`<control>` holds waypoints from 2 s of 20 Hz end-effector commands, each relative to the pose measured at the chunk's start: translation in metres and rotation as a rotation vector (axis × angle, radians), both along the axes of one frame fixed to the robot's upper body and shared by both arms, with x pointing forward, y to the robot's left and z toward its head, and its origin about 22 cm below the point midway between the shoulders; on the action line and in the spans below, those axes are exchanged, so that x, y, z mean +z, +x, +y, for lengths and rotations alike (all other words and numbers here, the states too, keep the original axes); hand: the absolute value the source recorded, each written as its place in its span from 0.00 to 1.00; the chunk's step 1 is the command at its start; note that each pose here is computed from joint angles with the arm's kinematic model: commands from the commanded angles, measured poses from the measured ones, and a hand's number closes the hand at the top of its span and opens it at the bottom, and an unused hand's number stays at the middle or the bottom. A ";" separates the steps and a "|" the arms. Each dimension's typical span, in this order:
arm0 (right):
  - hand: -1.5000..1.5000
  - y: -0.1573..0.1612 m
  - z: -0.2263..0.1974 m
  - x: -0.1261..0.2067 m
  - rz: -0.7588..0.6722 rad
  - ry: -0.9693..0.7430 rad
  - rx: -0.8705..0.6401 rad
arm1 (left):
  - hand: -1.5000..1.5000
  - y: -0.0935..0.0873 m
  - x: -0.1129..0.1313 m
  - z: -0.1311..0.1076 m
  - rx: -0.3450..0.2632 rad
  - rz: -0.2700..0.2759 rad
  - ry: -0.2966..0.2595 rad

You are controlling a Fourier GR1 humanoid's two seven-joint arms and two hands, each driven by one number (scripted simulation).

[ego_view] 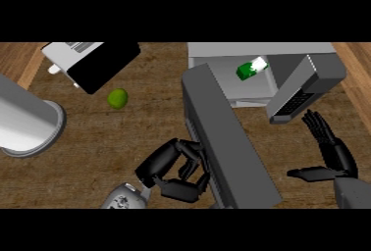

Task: Pick up the milk, place it into the microwave and close the microwave

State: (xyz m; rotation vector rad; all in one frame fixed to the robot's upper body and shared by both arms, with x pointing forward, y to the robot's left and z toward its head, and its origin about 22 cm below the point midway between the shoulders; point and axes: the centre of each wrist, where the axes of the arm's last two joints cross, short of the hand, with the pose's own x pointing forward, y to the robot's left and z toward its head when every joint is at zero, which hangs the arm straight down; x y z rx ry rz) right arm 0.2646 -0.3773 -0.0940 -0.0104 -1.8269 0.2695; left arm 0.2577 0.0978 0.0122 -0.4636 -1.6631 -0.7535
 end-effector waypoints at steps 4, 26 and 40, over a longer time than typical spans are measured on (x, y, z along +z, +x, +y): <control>0.00 -0.008 -0.017 0.023 -0.096 0.107 0.179 | 1.00 0.006 -0.054 -0.021 0.022 -0.040 0.100; 0.00 0.019 0.012 0.122 -0.175 0.159 0.435 | 1.00 0.008 -0.056 -0.067 0.181 -0.052 -0.106; 0.00 0.042 0.011 0.186 -0.256 0.108 0.460 | 0.00 0.056 -0.001 -0.084 0.478 -0.093 -0.211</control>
